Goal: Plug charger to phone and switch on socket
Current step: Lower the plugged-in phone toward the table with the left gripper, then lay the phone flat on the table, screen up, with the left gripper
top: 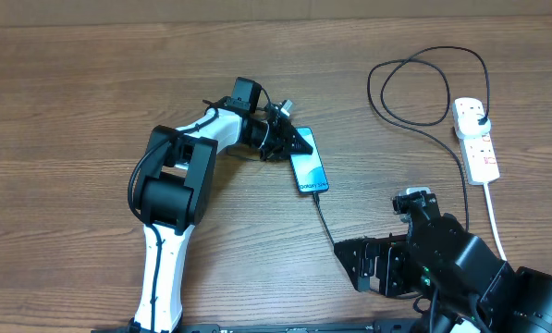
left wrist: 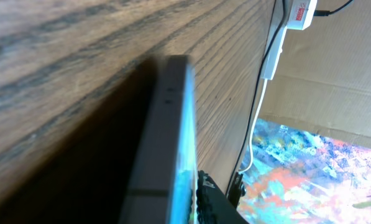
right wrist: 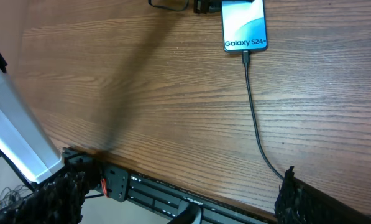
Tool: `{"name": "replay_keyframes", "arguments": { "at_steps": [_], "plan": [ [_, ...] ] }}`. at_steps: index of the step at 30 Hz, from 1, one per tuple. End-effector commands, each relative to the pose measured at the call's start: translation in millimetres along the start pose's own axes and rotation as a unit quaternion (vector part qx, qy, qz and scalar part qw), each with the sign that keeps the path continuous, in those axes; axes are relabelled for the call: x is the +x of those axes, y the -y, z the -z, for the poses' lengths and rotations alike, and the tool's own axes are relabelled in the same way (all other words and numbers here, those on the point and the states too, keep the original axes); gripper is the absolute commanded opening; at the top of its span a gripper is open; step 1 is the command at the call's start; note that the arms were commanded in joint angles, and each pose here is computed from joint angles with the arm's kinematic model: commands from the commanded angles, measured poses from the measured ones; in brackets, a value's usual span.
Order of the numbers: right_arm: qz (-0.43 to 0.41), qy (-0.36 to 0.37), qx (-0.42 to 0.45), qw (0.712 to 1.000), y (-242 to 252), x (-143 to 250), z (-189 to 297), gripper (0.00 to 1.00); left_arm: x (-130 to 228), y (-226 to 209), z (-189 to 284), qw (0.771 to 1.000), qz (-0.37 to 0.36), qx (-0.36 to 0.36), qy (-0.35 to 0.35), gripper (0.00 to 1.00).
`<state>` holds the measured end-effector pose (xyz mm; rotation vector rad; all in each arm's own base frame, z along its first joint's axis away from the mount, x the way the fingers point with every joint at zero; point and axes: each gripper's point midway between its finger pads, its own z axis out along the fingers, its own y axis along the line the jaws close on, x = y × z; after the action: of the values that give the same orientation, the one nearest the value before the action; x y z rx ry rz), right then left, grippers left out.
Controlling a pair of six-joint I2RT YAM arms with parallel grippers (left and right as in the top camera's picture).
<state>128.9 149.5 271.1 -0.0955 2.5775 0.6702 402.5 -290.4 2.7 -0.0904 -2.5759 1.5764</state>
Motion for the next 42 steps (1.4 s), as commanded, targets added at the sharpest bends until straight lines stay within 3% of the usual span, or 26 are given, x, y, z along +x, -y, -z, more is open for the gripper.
{"name": "replay_keyframes", "arguments": {
  "at_steps": [1,5,14,18,33,37,39,42],
  "plan": [
    [-0.005,-0.002,0.007,1.0,4,2,-4,1.0,-1,-45,-6,0.997,0.019,-0.074,0.014,0.24],
    [-0.004,-0.01,0.015,1.0,8,6,-11,1.0,-1,-50,-5,0.996,0.025,-0.087,0.017,0.33],
    [-0.004,-0.011,0.028,1.0,7,1,-20,1.0,8,-70,4,0.989,0.064,-0.133,0.013,0.41],
    [-0.003,-0.016,0.034,0.999,5,-1,-26,1.0,7,-76,12,0.986,0.086,-0.139,0.018,0.52],
    [-0.015,-0.061,0.08,0.995,7,2,-58,1.0,0,-88,23,0.946,0.137,-0.291,0.049,0.58],
    [-0.025,-0.058,0.081,0.995,5,0,-60,1.0,0,-88,22,0.941,0.132,-0.307,0.052,0.63],
    [-0.025,-0.057,0.08,0.995,5,0,-61,1.0,-1,-89,22,0.941,0.129,-0.309,0.055,0.7],
    [-0.025,-0.058,0.081,0.995,5,0,-61,1.0,-6,-92,24,0.938,0.123,-0.318,0.064,0.75]
  ]
}}
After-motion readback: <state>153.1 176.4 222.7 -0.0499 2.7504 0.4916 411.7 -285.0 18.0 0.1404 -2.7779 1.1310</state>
